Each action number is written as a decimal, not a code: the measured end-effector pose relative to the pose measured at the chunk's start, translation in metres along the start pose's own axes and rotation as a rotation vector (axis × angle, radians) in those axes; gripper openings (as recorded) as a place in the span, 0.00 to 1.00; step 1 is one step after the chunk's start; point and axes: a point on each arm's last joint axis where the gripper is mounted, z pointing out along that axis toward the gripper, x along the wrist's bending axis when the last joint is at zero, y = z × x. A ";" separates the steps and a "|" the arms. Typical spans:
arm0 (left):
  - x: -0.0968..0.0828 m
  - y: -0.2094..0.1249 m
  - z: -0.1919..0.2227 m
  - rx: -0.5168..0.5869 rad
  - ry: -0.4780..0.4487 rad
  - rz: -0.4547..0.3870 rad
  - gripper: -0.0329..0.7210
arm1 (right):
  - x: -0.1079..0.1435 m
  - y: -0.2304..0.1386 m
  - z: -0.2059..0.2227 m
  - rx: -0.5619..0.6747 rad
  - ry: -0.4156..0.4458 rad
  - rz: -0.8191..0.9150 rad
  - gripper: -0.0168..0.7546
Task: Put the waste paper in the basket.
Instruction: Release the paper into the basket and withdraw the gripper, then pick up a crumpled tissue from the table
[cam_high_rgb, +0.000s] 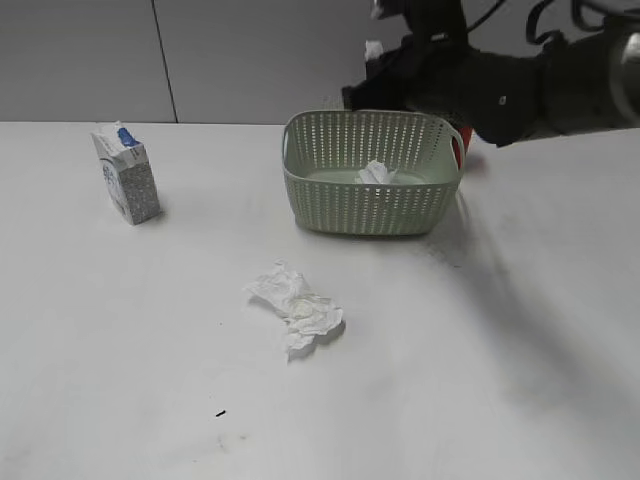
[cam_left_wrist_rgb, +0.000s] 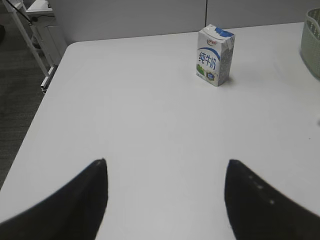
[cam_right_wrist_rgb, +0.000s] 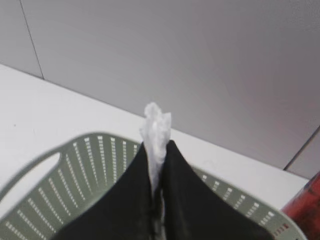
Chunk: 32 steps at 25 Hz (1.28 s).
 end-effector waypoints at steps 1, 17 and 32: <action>0.000 0.000 0.000 0.000 0.000 0.000 0.75 | 0.001 -0.008 0.004 0.019 0.001 -0.001 0.07; 0.000 0.000 0.000 0.000 0.000 0.000 0.73 | 0.002 -0.011 0.000 0.115 0.016 0.025 0.87; 0.000 0.000 0.000 -0.002 0.001 0.000 0.73 | -0.033 0.036 -0.082 0.766 0.063 0.131 0.77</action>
